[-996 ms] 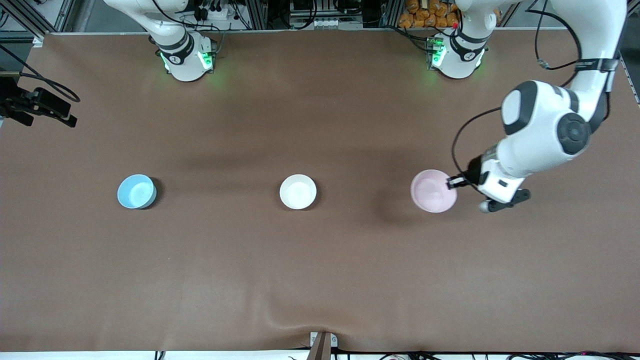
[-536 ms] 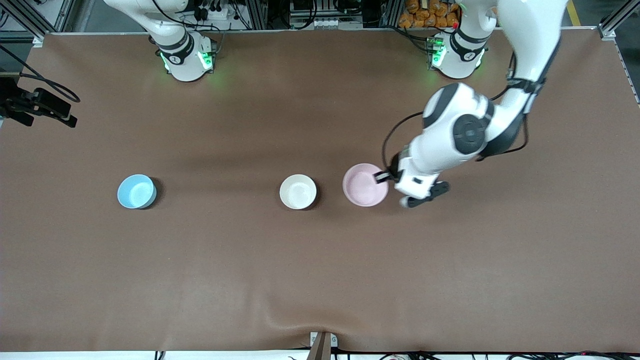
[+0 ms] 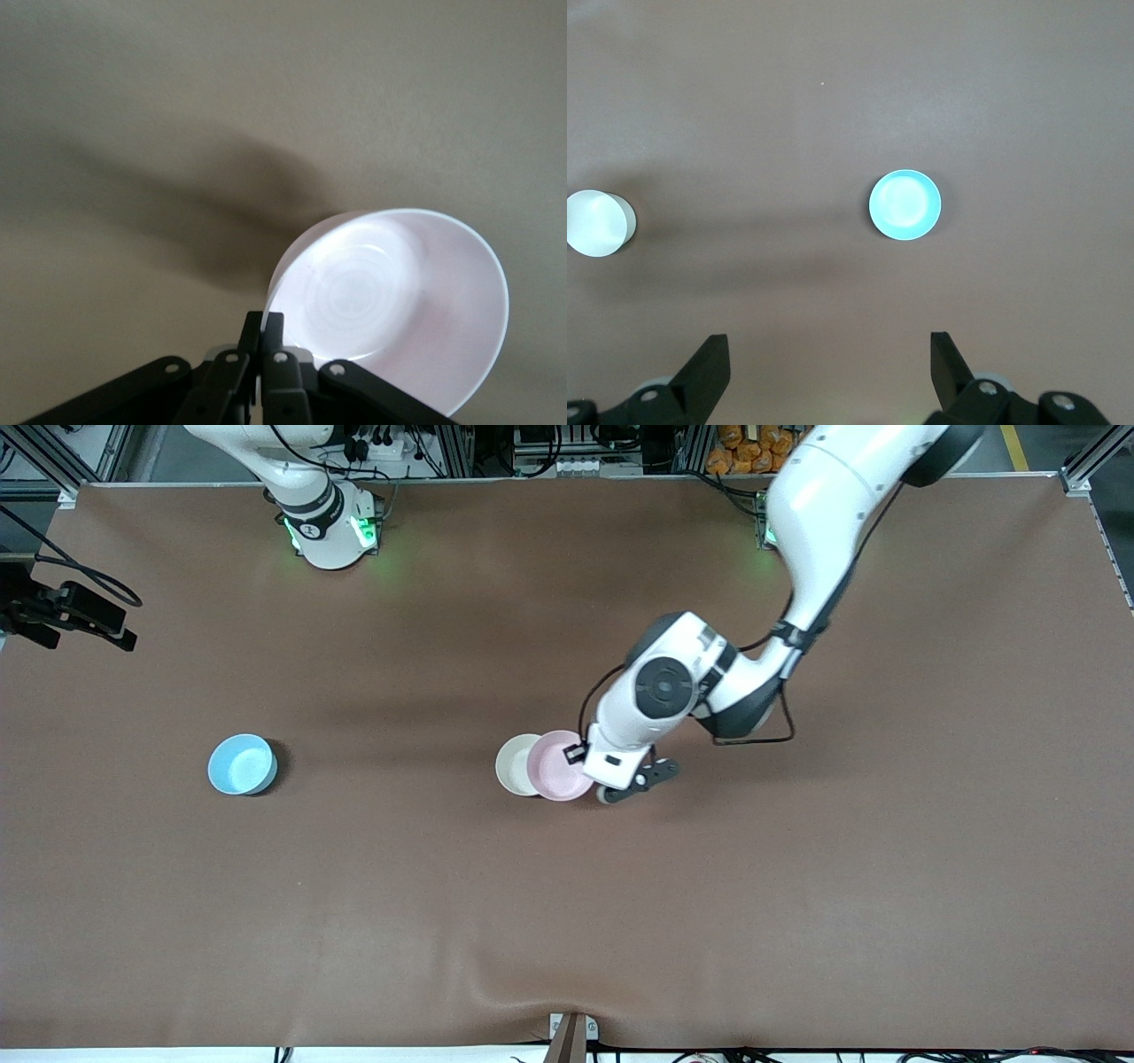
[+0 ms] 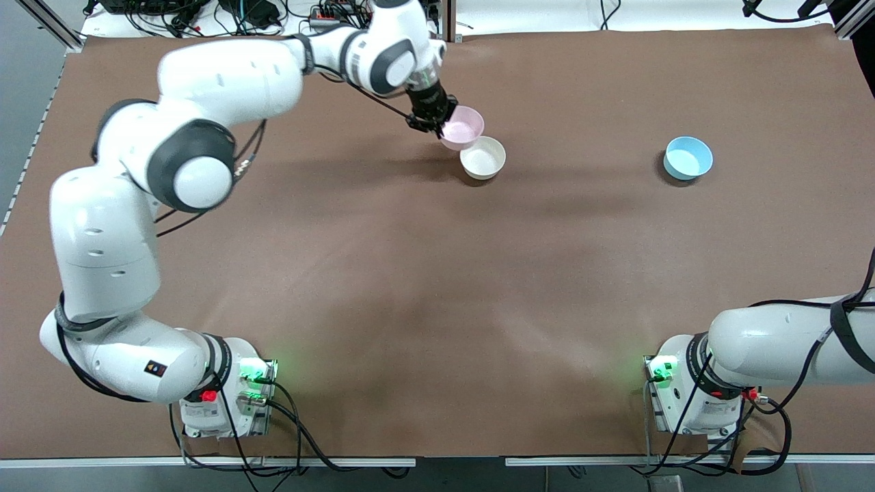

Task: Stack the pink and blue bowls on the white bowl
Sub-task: 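Lower the pink bowl into the white bowl and open the left gripper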

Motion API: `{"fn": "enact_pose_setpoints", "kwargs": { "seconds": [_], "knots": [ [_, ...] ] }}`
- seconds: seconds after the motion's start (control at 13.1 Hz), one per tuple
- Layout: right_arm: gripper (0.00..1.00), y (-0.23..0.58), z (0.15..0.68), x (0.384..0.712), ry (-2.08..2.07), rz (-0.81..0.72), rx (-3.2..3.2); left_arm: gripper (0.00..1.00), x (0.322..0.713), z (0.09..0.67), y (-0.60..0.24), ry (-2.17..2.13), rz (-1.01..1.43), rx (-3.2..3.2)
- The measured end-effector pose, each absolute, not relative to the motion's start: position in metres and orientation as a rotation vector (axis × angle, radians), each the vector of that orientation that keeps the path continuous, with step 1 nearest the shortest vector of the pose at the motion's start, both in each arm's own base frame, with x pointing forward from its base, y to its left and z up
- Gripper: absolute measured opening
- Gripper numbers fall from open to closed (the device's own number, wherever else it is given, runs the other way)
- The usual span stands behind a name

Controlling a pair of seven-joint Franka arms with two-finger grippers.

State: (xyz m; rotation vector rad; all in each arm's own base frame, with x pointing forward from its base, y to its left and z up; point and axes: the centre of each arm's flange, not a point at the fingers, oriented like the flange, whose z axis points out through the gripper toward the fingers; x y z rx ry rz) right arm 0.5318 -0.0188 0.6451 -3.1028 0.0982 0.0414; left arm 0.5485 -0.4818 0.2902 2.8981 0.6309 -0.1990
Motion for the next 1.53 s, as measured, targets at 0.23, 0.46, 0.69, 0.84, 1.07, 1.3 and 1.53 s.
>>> {"fn": "enact_pose_setpoints", "kwargs": {
  "seconds": [0.23, 0.46, 0.69, 0.84, 1.07, 1.3, 1.53],
  "knots": [
    [1.0, -0.019, 0.642, 0.533, 0.098, 0.05, -3.102, 0.03, 0.527, 0.283, -0.52, 0.604, -0.14, 2.898],
    [1.0, -0.019, 0.642, 0.534, 0.099, 0.051, -3.102, 0.03, 0.522, 0.273, -0.531, 0.598, -0.128, 2.889],
    [1.0, -0.019, 0.64, 0.534, 0.099, 0.056, -3.102, 0.03, 0.52, 0.256, -0.534, 0.598, -0.138, 2.892],
    [1.0, -0.02, 0.632, 0.539, 0.1, 0.079, -3.101, 0.03, 0.515, 0.249, -0.539, 0.588, -0.147, 2.898],
    [1.0, -0.021, 0.617, 0.547, 0.103, 0.121, -3.098, 0.03, 0.512, 0.248, -0.541, 0.584, -0.15, 2.901],
    [1.0, -0.028, 0.581, 0.564, 0.119, 0.216, -3.089, 0.03, 0.513, 0.238, -0.539, 0.597, -0.159, 2.908],
    [1.0, -0.062, 0.547, 0.577, 0.092, 0.285, -3.069, 0.2, 0.515, 0.233, -0.538, 0.644, -0.165, 2.901]
  ]
}}
